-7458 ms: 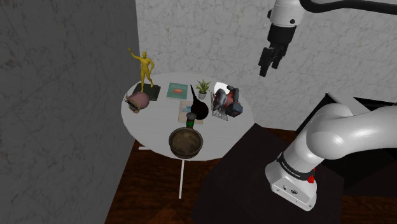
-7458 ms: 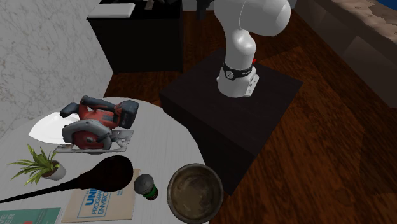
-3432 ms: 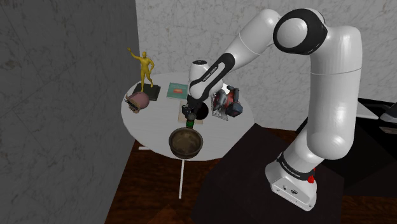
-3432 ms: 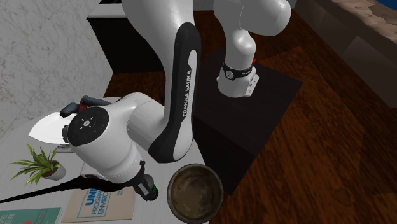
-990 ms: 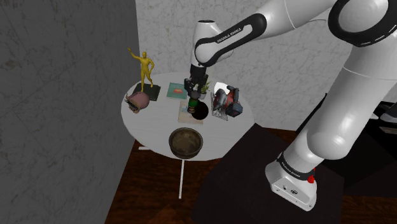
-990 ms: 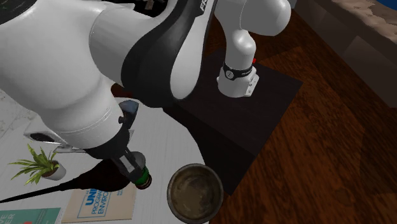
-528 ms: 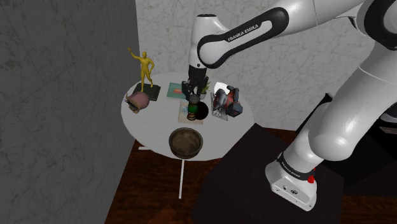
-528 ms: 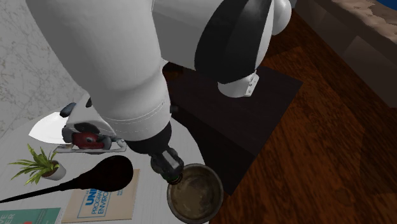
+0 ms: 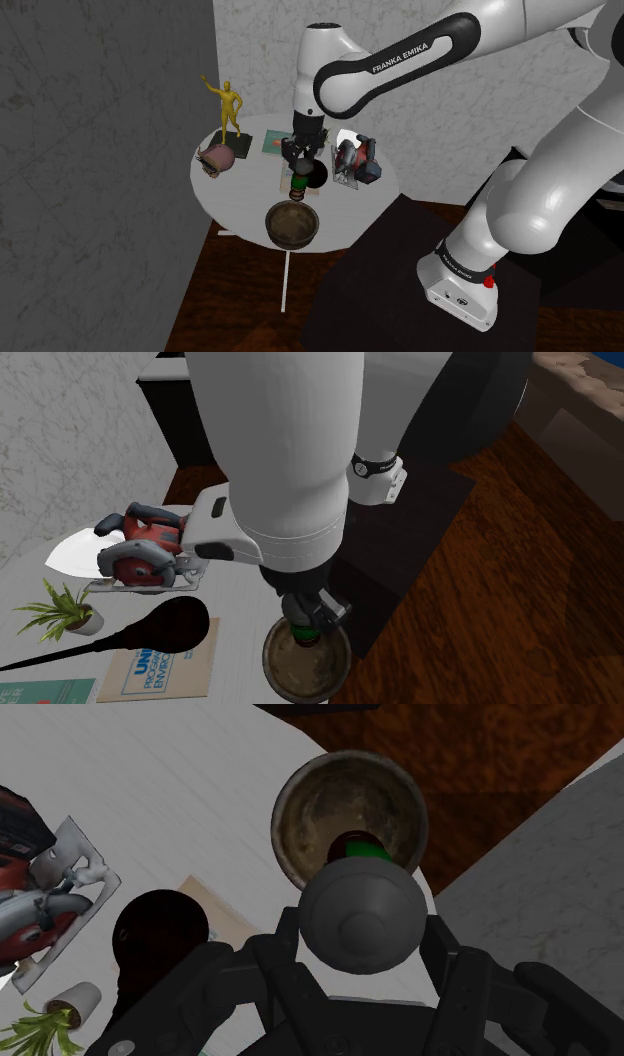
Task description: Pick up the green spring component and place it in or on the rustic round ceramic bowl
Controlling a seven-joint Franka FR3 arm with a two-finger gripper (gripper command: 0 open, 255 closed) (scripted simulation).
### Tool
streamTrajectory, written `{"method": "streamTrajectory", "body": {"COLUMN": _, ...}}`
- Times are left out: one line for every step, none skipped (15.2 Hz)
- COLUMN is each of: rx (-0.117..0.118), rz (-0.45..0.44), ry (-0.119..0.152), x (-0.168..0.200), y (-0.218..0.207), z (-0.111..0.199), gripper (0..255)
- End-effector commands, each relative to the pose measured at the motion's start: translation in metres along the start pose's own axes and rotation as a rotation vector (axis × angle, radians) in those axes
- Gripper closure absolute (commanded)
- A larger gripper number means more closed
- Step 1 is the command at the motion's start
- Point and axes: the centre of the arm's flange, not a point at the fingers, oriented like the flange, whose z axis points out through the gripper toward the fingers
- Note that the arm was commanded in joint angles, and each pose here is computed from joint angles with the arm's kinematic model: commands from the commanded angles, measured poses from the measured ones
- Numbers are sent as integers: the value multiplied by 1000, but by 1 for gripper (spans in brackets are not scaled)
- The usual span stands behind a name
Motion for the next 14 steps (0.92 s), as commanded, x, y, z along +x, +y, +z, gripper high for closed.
{"method": "streamTrajectory", "body": {"rx": 0, "rz": 0, "ry": 0, "x": 0, "y": -2, "z": 10, "gripper": 255}}
{"method": "streamTrajectory", "body": {"rx": 0, "rz": 0, "ry": 0, "x": 0, "y": -2, "z": 16, "gripper": 255}}
{"method": "streamTrajectory", "body": {"rx": 0, "rz": 0, "ry": 0, "x": 0, "y": -2, "z": 21, "gripper": 255}}
{"method": "streamTrajectory", "body": {"rx": 0, "rz": 0, "ry": 0, "x": 0, "y": -2, "z": 26, "gripper": 255}}
{"method": "streamTrajectory", "body": {"rx": 0, "rz": 0, "ry": 0, "x": 0, "y": -2, "z": 31, "gripper": 255}}
{"method": "streamTrajectory", "body": {"rx": 0, "rz": 0, "ry": 0, "x": 0, "y": -2, "z": 37, "gripper": 255}}
{"method": "streamTrajectory", "body": {"rx": 0, "rz": 0, "ry": 0, "x": 0, "y": -2, "z": 42, "gripper": 255}}
{"method": "streamTrajectory", "body": {"rx": 0, "rz": 0, "ry": 0, "x": 0, "y": -2, "z": 47, "gripper": 255}}
{"method": "streamTrajectory", "body": {"rx": 0, "rz": 0, "ry": 0, "x": 0, "y": -2, "z": 53, "gripper": 255}}
{"method": "streamTrajectory", "body": {"rx": 0, "rz": 0, "ry": 0, "x": 0, "y": -2, "z": 58, "gripper": 255}}
{"method": "streamTrajectory", "body": {"rx": 0, "rz": 0, "ry": 0, "x": 0, "y": -2, "z": 63, "gripper": 255}}
{"method": "streamTrajectory", "body": {"rx": 0, "rz": 0, "ry": 0, "x": 0, "y": -2, "z": 68, "gripper": 255}}
{"method": "streamTrajectory", "body": {"rx": 0, "rz": 0, "ry": 0, "x": 0, "y": -2, "z": 74, "gripper": 255}}
{"method": "streamTrajectory", "body": {"rx": 0, "rz": 0, "ry": 0, "x": 0, "y": -2, "z": 79, "gripper": 255}}
